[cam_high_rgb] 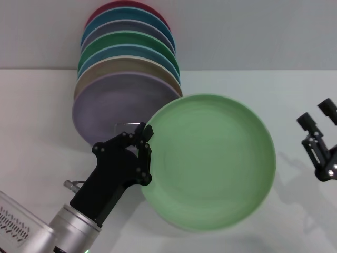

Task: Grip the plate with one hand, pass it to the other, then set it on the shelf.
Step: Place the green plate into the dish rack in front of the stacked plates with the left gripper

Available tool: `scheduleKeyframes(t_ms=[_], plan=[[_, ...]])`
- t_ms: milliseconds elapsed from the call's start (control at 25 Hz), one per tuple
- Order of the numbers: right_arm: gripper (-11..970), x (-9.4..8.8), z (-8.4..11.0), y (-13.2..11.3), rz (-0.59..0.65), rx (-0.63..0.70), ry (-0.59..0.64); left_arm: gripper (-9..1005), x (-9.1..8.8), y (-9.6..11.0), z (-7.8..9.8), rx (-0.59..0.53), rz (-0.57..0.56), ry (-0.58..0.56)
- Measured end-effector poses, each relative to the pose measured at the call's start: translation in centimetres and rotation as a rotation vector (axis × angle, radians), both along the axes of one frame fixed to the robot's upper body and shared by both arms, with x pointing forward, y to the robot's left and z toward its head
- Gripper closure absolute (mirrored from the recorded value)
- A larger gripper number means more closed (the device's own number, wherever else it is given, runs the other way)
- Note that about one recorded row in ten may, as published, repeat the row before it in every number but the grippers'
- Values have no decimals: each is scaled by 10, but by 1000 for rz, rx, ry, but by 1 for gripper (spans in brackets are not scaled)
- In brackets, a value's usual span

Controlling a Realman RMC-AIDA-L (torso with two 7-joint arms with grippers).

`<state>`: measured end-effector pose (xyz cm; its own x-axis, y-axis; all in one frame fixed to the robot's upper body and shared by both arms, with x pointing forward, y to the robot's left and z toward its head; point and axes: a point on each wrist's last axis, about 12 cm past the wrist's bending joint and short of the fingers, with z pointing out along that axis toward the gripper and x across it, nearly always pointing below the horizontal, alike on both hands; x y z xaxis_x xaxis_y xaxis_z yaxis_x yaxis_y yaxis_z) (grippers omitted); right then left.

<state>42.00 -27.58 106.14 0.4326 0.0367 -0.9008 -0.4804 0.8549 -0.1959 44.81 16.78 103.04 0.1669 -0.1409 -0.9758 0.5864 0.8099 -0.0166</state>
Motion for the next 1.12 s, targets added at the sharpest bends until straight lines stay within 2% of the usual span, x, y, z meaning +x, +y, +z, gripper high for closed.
scheduleKeyframes(t_ms=[360, 640, 680, 720, 800, 1000, 1120], plan=[[578, -1, -1, -5, -17, 9, -4, 952, -9, 6, 6, -51, 32, -55], [578, -4, -7, -18, -73, 13, 20, 956, -9, 26, 18, -94, 138, -182], [578, -5, -8, -20, -84, 18, 20, 956, -9, 34, 23, -82, 178, -244], [578, -6, -9, -24, -99, 22, 22, 956, -9, 34, 23, -82, 178, -244], [578, -7, -10, -37, -165, 31, 24, 956, -7, 43, 27, -46, 228, -326], [579, -5, -12, -50, -245, 32, 44, 956, -1, 60, 32, 35, 304, -426], [578, -2, -13, -53, -266, 30, 56, 955, 0, 63, 32, 79, 321, -461]])
